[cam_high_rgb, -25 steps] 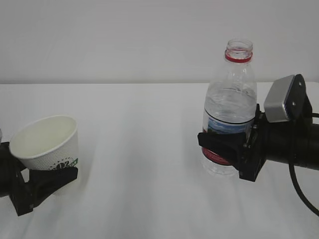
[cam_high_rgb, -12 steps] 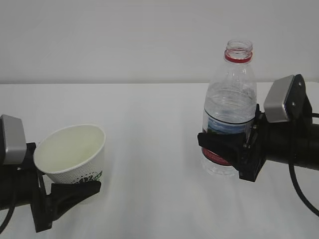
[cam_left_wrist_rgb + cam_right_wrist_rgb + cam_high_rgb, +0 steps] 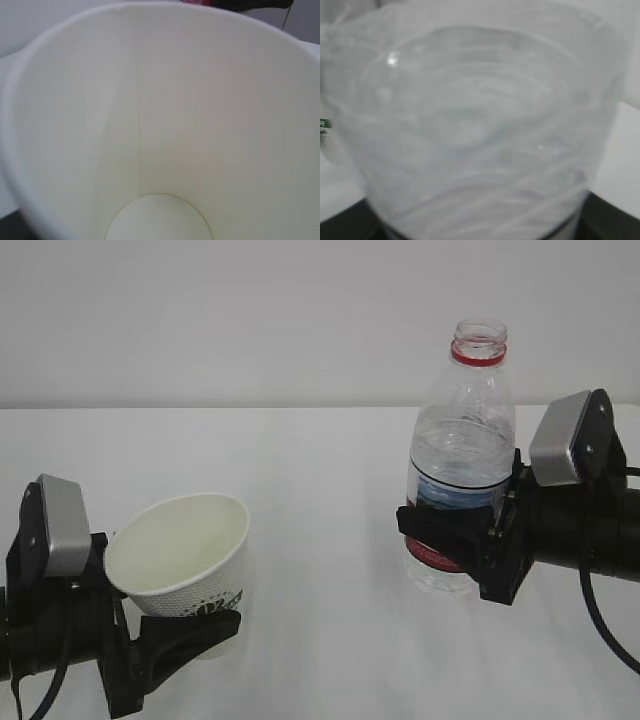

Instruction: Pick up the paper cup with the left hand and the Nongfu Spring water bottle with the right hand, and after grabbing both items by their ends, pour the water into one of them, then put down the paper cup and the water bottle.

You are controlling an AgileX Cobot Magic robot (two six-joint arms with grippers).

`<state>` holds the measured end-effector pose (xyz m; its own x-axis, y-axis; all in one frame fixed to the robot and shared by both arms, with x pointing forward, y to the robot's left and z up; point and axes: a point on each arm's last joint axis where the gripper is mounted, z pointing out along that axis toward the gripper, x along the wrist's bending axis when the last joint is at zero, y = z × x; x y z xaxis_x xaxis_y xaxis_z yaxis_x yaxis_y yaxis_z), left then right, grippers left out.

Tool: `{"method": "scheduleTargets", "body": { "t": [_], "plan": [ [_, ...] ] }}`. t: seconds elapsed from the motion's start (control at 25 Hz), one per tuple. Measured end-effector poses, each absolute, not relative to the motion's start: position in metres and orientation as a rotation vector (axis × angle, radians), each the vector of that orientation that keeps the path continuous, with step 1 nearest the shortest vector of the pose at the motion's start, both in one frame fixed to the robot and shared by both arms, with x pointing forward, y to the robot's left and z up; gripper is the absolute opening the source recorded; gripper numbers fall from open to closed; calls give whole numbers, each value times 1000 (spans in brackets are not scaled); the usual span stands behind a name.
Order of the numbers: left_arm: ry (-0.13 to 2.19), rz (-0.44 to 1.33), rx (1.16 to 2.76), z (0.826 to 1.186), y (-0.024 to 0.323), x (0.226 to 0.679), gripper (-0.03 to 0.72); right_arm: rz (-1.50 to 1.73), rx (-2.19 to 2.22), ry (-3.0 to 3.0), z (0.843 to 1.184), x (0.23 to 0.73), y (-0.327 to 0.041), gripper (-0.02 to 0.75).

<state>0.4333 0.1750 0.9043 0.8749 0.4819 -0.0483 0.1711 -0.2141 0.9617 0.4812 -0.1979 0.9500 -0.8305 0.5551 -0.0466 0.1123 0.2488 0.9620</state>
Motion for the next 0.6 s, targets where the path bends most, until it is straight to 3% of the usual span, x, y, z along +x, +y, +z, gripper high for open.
{"method": "scheduleTargets", "body": {
  "t": [0.6],
  "plan": [
    [484, 320, 1729, 916, 165, 452, 573, 1610, 617, 2150, 950, 481, -198, 475]
  ]
}}
